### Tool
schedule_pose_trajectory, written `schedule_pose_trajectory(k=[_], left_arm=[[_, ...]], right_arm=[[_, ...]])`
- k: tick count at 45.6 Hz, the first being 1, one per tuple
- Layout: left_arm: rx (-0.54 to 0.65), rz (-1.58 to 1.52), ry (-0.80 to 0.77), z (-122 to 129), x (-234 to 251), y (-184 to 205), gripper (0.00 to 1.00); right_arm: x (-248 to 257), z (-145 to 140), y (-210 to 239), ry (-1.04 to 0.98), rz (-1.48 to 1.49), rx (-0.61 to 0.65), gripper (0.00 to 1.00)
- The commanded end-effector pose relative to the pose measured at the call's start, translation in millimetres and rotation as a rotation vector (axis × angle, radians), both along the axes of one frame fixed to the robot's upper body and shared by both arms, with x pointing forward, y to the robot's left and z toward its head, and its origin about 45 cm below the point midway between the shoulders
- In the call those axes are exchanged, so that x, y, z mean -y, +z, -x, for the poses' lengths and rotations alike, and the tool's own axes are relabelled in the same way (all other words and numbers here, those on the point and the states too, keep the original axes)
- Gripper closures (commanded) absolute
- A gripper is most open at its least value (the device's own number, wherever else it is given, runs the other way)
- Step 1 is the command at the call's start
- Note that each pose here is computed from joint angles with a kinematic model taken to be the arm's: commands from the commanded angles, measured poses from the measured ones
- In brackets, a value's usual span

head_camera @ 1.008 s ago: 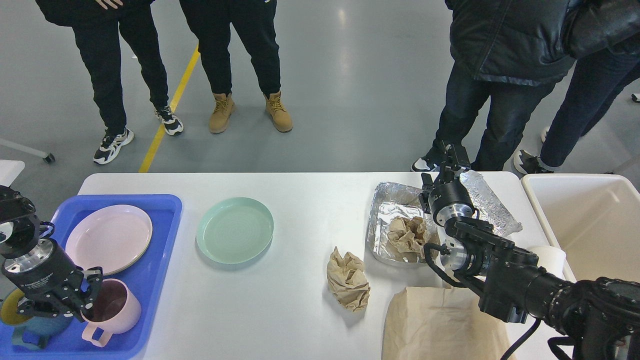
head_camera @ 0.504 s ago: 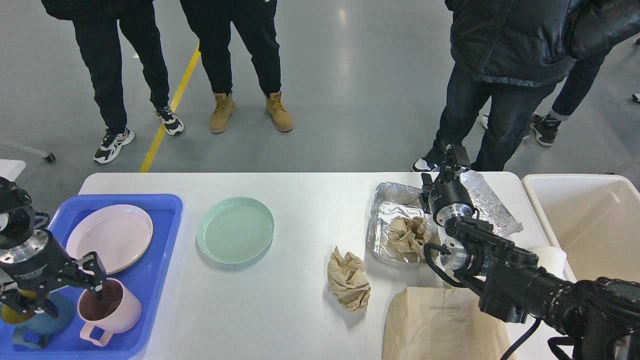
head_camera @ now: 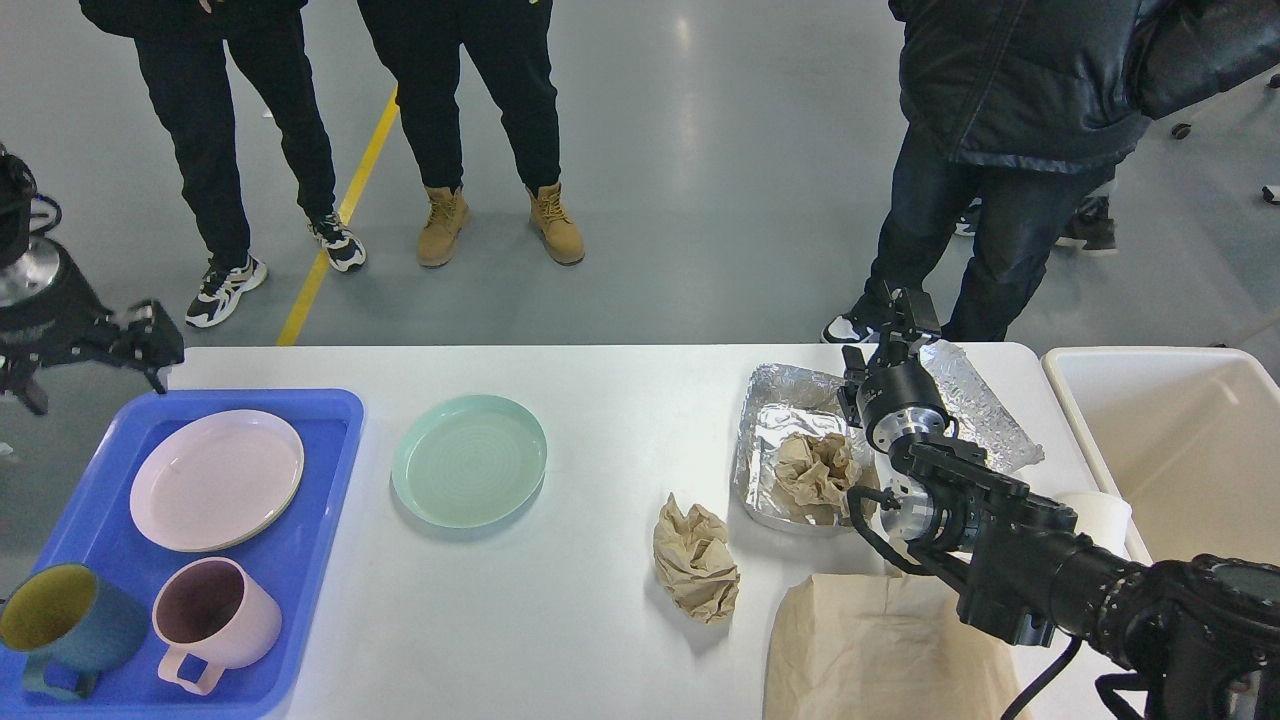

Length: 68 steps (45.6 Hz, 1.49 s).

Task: Tidy desktop
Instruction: 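Raise the left gripper away from the blue tray, then grasp the rim of the mint-green plate with the left gripper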

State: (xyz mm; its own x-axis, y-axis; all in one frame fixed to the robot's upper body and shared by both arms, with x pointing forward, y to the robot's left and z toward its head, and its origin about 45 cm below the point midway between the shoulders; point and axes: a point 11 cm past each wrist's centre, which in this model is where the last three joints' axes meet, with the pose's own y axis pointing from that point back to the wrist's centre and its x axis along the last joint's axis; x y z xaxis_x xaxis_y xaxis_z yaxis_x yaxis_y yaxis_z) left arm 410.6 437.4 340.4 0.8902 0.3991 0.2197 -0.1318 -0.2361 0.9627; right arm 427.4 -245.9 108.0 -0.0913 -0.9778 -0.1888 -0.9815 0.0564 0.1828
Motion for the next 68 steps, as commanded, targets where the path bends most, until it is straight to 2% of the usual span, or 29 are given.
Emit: schedule_pose_trajectory(k=[1,10,17,22,28,39,47,52,68], left_arm=[[0.049,-0.039,-0.071,-18,28,29,0.07],[0.027,-0.010,-0.131,-28,64,13,0.07],[-0.057,0.019,-0.179,-23,90,-33,0.07],[0.022,0.041,-0.196,-30,107,-72,0.07],[0.064,0.100,-0.176,-27,119,-110,0.07],[0.118,0.101,-0.095,-35,128,-146,0.07],[0.119,0.026,-0.056,-19,145,-198,0.07],[0.136,0.007,-0.038,-11,146,-217,0.07],[0.108,0.086,0.009,7,163,-245,0.07]], right_arm=[[0,0,0,0.000,0.000,0.000,0.00],[0,0,0,0.000,0.000,0.000,0.00],[0,0,0,0.000,0.000,0.000,0.00],[0,0,0,0.000,0.000,0.000,0.00],[0,0,0,0.000,0.000,0.000,0.00],[0,0,0,0.000,0.000,0.000,0.00],[0,0,0,0.000,0.000,0.000,0.00],[0,0,0,0.001,-0.001,0.000,0.00],[0,0,0,0.000,0.000,0.000,0.00]])
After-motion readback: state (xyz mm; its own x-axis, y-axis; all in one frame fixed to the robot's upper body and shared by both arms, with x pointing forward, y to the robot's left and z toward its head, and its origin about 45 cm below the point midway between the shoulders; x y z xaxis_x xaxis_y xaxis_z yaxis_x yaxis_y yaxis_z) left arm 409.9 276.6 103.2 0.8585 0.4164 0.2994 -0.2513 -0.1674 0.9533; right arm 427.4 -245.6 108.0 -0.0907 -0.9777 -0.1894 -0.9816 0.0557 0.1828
